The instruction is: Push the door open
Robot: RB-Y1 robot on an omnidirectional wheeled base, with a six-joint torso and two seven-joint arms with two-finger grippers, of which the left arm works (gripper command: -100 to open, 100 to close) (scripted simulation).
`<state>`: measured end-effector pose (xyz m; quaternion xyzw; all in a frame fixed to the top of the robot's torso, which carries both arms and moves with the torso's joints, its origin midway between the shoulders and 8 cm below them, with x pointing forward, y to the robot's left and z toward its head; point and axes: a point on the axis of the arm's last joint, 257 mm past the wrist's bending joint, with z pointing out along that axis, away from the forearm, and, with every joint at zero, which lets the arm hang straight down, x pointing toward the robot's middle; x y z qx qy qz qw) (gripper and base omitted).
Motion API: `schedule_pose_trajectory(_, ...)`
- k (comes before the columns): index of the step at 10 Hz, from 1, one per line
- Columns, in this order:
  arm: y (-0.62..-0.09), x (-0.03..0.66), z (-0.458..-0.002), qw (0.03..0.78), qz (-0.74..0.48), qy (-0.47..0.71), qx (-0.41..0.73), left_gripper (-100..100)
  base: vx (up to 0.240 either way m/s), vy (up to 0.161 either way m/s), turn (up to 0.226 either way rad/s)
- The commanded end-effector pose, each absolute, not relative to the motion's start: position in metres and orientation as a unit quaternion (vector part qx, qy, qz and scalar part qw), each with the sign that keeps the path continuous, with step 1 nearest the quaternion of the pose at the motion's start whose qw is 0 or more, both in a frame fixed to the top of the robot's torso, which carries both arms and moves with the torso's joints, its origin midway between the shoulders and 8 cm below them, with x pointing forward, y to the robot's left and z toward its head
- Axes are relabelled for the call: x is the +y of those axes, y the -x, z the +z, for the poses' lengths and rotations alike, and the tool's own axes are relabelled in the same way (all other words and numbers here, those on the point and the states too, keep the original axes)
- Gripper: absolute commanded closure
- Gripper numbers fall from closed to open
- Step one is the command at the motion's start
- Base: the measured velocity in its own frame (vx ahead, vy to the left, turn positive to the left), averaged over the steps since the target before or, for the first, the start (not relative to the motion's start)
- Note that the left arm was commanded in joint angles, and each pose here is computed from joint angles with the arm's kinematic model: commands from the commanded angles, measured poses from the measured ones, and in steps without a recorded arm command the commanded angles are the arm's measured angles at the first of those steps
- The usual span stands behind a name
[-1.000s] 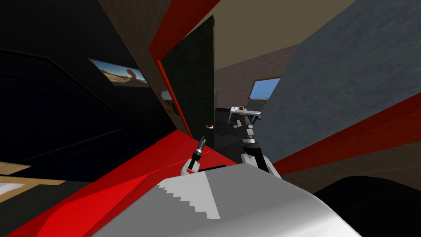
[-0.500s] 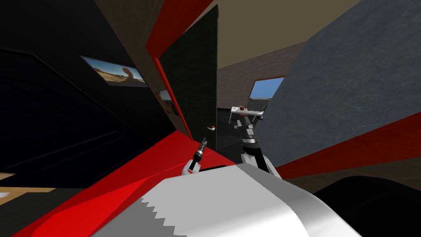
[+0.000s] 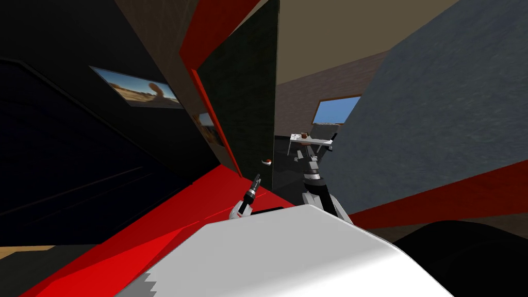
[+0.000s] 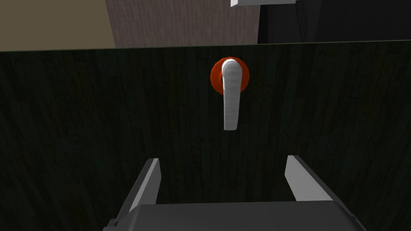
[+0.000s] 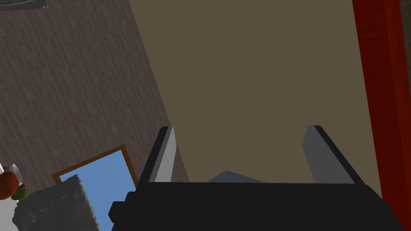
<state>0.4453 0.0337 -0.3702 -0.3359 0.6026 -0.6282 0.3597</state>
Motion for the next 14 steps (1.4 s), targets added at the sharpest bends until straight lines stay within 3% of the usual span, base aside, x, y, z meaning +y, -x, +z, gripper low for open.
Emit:
schedule_pose_trajectory(1, -0.441, 0.028, -0.378, 0.349, -0.627, 0.335, 0.611, -100, 0.118, 0.076, -0.03)
schedule_pose_trajectory(5, -0.438, 0.029, -0.389, 0.344, -0.621, 0.334, 0.62, -100, 0.101, 0.045, -0.022)
schedule_pose_trajectory(14, -0.436, 0.034, -0.392, 0.351, -0.617, 0.343, 0.616, -100, 0.185, -0.106, -0.028)
